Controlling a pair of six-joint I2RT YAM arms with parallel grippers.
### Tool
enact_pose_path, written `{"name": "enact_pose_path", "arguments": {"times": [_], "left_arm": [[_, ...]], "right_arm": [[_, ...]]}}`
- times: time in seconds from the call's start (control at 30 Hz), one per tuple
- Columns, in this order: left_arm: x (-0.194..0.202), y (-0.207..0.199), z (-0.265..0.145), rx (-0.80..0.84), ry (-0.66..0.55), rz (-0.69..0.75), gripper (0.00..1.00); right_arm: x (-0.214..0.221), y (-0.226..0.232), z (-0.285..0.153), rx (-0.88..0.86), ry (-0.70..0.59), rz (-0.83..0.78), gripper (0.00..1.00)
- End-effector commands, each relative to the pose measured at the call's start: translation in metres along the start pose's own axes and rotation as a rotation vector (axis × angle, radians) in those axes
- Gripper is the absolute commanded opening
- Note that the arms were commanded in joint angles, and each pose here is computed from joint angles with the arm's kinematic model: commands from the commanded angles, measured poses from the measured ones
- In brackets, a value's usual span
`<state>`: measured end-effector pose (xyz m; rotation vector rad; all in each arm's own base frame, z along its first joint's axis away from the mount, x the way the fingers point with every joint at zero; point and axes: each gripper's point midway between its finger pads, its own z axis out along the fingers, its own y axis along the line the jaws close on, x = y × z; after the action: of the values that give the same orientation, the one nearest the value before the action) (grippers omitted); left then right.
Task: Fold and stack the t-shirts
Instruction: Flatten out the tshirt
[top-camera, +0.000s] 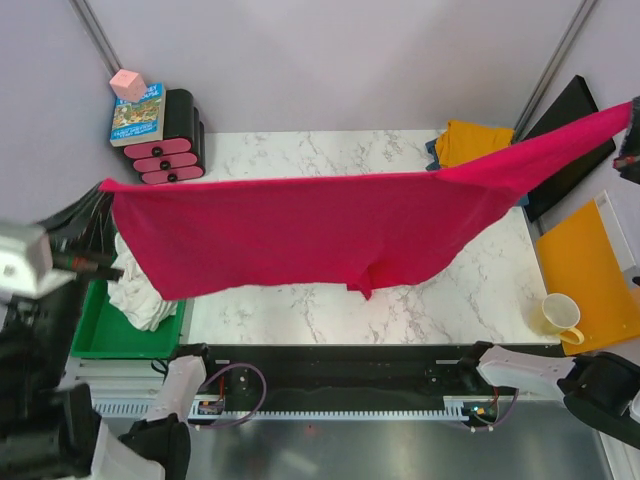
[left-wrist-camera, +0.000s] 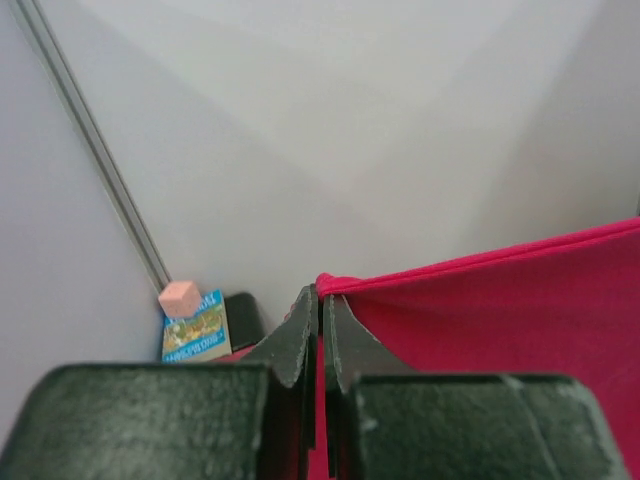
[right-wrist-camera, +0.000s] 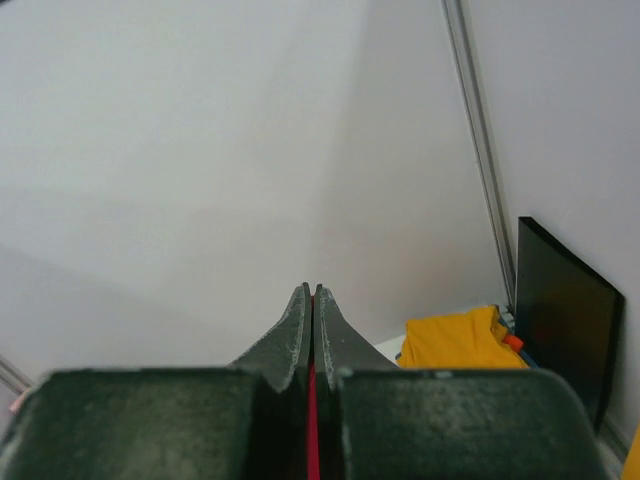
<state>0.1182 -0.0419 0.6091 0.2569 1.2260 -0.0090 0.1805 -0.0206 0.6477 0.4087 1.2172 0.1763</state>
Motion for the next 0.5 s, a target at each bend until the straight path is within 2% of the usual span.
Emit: {"name": "enact_pose_path", "arguments": {"times": [0.0,0.07,0.17,0.2,0.27,0.33,0.37,0.4,0.43,0.47], "left_arm": [[-0.025,-0.011,-0.03,-0.01,-0.084,-0.006,0.02],[-0.01,-0.01,-0.019,0.006,-0.039,-0.024,0.02],[0.037,-0.007,0.017,0.066,0.096,-0.078,0.02],[0.068,-0.005,0.038,0.097,0.176,-0.11,0.02],[0.094,0.002,0.06,0.114,0.228,-0.115,0.02],[0.138,0.01,0.089,0.124,0.313,-0.143,0.02],[0.152,0.015,0.1,0.123,0.333,-0.14,0.02],[0.163,0.021,0.114,0.119,0.333,-0.134,0.02],[0.189,0.029,0.133,0.117,0.384,-0.149,0.02],[0.196,0.035,0.144,0.106,0.392,-0.148,0.02]], "right_arm": [[0.0,0.002,0.004,0.012,-0.004,-0.023,0.0],[0.02,0.011,0.013,0.028,0.033,-0.057,0.0],[0.055,0.029,0.031,0.062,0.075,-0.116,0.0],[0.069,0.038,0.039,0.066,0.089,-0.143,0.0],[0.087,0.049,0.054,0.095,0.091,-0.204,0.0],[0.12,0.069,0.079,0.091,0.121,-0.269,0.0],[0.126,0.068,0.093,0.112,0.113,-0.259,0.0],[0.152,0.076,0.112,0.118,0.14,-0.283,0.0],[0.158,0.081,0.124,0.097,0.146,-0.248,0.0],[0.194,0.069,0.151,0.154,0.201,-0.245,0.0]]}}
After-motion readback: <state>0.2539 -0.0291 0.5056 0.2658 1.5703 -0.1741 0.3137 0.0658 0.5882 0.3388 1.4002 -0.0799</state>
